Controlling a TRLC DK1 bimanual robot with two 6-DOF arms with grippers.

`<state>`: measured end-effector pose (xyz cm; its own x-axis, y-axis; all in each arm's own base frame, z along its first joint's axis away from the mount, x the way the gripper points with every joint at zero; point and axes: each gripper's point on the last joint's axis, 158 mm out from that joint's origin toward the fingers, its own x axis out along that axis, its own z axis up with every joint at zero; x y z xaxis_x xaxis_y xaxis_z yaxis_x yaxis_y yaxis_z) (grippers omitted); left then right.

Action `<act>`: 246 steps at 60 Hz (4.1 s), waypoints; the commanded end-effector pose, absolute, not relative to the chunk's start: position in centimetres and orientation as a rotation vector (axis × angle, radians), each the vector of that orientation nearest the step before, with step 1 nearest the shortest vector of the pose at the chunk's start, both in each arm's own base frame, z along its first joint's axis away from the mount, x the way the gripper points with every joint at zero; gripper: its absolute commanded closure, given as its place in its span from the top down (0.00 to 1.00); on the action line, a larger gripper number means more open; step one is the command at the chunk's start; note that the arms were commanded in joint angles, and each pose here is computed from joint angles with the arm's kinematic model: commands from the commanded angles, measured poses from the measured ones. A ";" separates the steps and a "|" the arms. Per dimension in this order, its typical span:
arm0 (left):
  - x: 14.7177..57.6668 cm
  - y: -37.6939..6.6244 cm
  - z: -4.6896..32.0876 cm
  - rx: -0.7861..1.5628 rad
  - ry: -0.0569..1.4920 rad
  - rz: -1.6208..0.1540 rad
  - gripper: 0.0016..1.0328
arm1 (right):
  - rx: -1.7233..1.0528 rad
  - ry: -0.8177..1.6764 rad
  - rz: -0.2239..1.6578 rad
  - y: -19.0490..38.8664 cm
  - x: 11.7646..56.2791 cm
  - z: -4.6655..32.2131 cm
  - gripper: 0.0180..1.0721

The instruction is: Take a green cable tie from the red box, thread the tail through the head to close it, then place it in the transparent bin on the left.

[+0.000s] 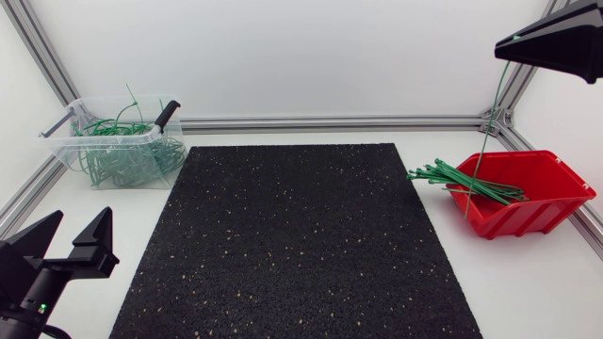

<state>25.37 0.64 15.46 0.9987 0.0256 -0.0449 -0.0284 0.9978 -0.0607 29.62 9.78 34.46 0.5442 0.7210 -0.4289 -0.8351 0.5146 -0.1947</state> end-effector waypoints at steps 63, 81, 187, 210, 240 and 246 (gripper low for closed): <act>25.5 -0.2 12.5 -0.083 0.125 -0.001 0.96 | -0.329 0.582 0.595 25.4 31.8 25.0 0.06; 25.5 -0.3 12.4 -0.084 0.131 -0.008 0.96 | -0.281 0.637 0.659 28.2 31.0 24.4 0.06; 25.5 -0.9 12.4 -0.093 0.132 -0.029 0.94 | 0.019 1.149 0.421 34.4 31.8 7.0 0.05; 25.3 -2.8 12.5 -0.077 0.134 -0.105 0.94 | -0.022 1.170 0.508 37.3 31.6 2.9 0.05; 25.4 -2.8 11.7 -0.075 0.167 -0.103 0.94 | -0.104 1.198 0.527 38.6 32.1 -1.3 0.10; 25.4 -2.8 11.7 -0.075 0.167 -0.102 0.94 | -0.124 1.192 0.543 38.9 31.9 -1.3 0.14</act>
<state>25.44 -2.57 14.52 0.9914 -0.1001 -0.0845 0.0935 0.9925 -0.0784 31.98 37.97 -0.83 0.2606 0.3304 -0.9072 -0.4257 0.8827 0.1992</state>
